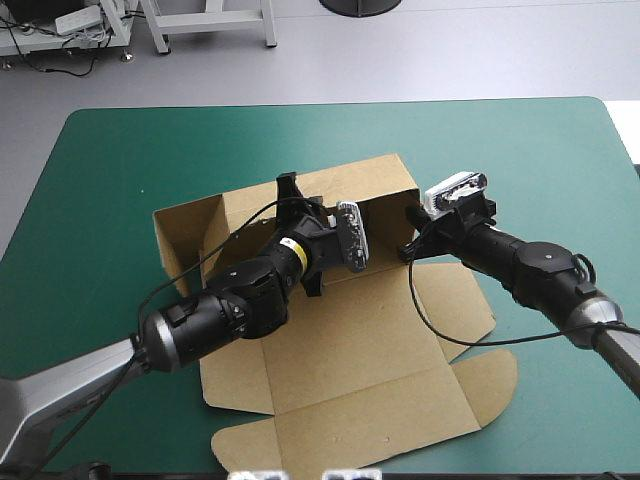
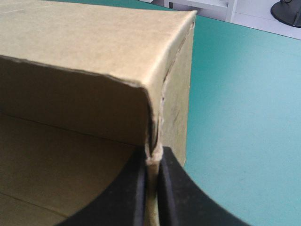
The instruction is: Fold the box
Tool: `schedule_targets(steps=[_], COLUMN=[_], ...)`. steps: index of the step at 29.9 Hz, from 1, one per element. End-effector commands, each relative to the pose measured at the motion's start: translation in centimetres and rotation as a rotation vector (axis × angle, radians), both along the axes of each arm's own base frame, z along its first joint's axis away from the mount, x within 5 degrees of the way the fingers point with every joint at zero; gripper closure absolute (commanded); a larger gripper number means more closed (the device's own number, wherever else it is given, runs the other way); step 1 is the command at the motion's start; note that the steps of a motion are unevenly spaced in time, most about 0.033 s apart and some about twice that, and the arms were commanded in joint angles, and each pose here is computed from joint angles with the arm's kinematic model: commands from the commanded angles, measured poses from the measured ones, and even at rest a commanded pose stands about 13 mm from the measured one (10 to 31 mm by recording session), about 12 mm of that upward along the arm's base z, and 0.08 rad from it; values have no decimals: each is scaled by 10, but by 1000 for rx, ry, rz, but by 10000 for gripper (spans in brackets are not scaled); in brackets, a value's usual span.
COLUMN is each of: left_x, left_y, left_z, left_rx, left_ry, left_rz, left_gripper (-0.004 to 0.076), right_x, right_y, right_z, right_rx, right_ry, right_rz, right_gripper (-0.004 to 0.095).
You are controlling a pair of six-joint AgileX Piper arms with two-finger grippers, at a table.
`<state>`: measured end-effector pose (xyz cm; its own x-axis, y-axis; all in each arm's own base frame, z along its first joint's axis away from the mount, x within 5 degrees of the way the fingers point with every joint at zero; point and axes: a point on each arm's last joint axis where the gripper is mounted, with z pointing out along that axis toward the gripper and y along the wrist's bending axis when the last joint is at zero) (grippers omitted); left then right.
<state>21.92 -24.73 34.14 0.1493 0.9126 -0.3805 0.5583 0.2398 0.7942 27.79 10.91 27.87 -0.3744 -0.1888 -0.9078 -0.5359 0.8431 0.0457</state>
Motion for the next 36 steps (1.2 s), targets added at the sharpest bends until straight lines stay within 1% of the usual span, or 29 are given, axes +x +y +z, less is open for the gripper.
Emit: schedule_targets(steps=[1, 3, 6, 8, 11, 14, 16, 18, 22, 24, 26, 29, 31, 33, 36], left_x=[-23, -29, -37, -42, -42, -41, -39, -34, -28, -26, -23, -20, -17, -12, -6], left_y=[9, 15, 30, 42, 62, 87, 109, 131, 171, 187, 202, 219, 227, 235, 250], left_z=[38, 45, 61, 71, 83, 96, 104, 109, 112, 111, 112, 113, 112, 106, 93], left_rx=[-107, -113, -206, -241, -298, -443, -527, -567, -628, -650, -708, -820, -839, -824, -833], left_ry=[-62, -65, -54, -71, -91, -69, -59, -73, -68, -48, -40, -51, -51, -27, -6], left_rz=[-38, -21, 4, 31, 106, 187, 241, 317, 475, 532, 586, 619, 629, 654, 709], left_gripper=[360, 360, 360, 360, 360, 360, 360, 360, 360, 360, 360, 360, 360, 360, 360], right_x=[-3, -3, -2, -3, -5, -9, -10, -12, -17, -19, -22, -26, -31, -36, -45], right_y=[5, 4, 2, 2, 0, -1, -2, -3, -5, -7, -9, -10, -9, -9, -12], right_z=[17, 16, 15, 15, 18, 20, 20, 21, 25, 28, 30, 31, 31, 32, 37], right_rx=[55, 55, 30, 25, 12, -3, -1, -10, -30, -42, -49, -54, -54, -57, -75], right_ry=[-30, -23, -23, -20, -23, -23, -13, -8, -8, -11, -9, 17, 44, 71, 82], right_rz=[37, 27, 12, 10, 12, 15, 8, 5, 4, 1, -4, -1, 18, 36, 37], right_gripper=[931, 931, 931, 931, 932, 932, 932, 932, 932, 932, 932, 932, 932, 932, 932])
